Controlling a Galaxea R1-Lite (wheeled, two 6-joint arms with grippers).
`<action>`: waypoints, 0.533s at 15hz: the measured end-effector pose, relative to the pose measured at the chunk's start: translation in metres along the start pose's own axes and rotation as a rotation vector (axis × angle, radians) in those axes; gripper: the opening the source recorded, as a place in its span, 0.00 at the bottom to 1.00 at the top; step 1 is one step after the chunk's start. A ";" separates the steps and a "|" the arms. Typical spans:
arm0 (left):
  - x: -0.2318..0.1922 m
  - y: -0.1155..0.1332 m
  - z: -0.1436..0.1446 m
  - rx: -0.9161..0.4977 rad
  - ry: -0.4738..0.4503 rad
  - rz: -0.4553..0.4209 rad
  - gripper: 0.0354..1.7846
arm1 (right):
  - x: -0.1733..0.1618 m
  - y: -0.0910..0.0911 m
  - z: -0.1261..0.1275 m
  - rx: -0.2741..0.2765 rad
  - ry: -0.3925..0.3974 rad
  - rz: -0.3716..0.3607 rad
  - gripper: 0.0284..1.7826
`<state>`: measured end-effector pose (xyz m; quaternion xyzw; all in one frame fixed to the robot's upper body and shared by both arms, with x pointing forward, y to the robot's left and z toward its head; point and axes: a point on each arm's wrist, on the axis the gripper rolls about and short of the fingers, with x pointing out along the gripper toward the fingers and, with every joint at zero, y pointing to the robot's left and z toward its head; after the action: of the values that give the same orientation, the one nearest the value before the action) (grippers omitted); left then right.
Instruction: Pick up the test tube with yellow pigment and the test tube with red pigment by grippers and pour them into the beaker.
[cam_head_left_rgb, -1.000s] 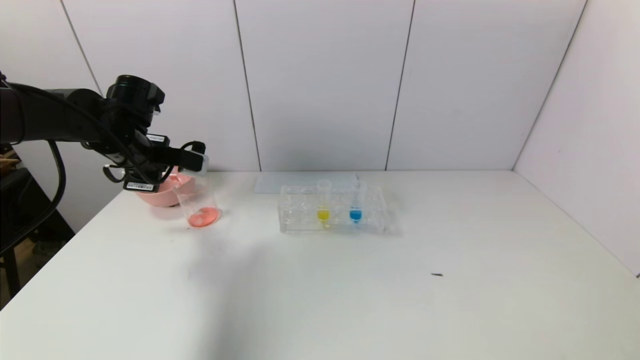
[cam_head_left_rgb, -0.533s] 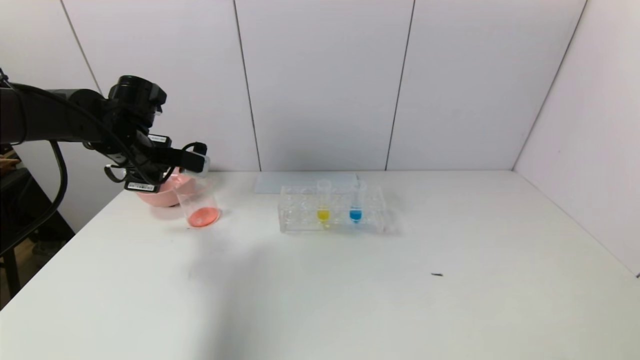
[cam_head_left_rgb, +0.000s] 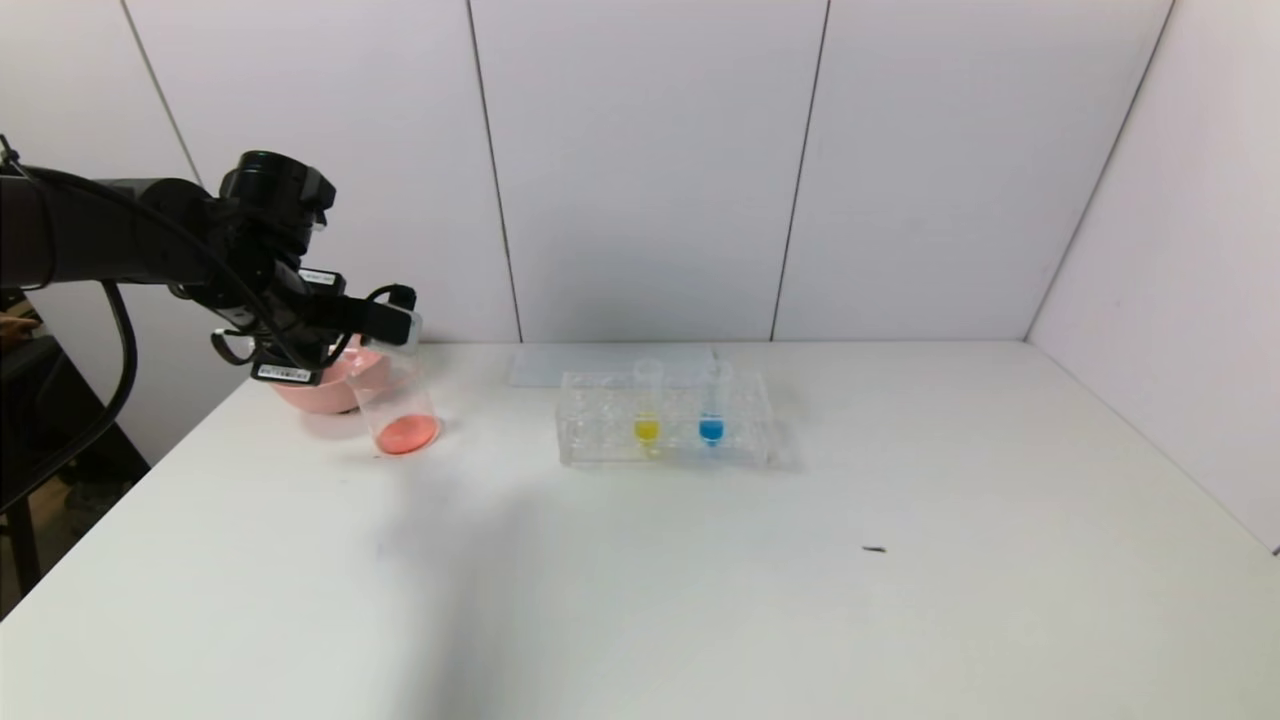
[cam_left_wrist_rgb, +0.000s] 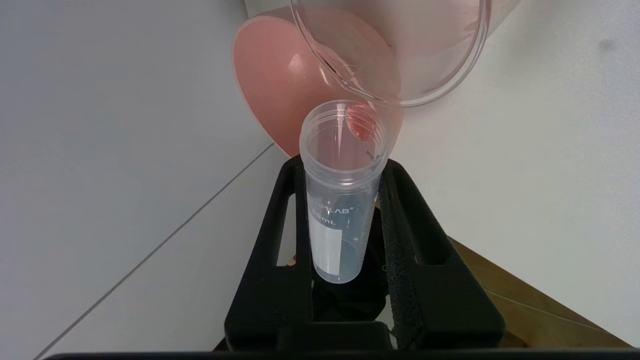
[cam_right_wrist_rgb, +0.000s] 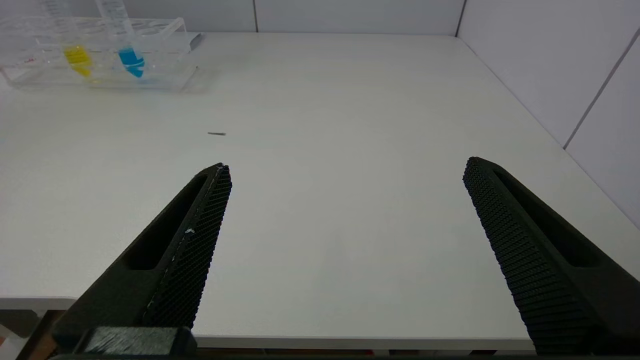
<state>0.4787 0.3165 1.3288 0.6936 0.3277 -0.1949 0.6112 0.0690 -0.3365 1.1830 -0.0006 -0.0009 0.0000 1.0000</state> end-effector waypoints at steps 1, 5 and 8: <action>0.000 0.000 0.000 0.001 0.000 0.000 0.23 | 0.000 0.000 0.000 0.000 0.000 0.000 0.95; 0.000 0.000 0.000 0.004 0.000 -0.001 0.23 | 0.000 0.000 0.000 0.000 0.000 0.000 0.95; -0.001 0.000 0.000 0.027 0.008 0.001 0.23 | 0.000 0.000 0.000 0.000 0.000 0.000 0.95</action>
<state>0.4783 0.3165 1.3293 0.7026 0.3271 -0.1964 0.6006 0.0690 -0.3365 1.1830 -0.0006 -0.0009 0.0000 1.0000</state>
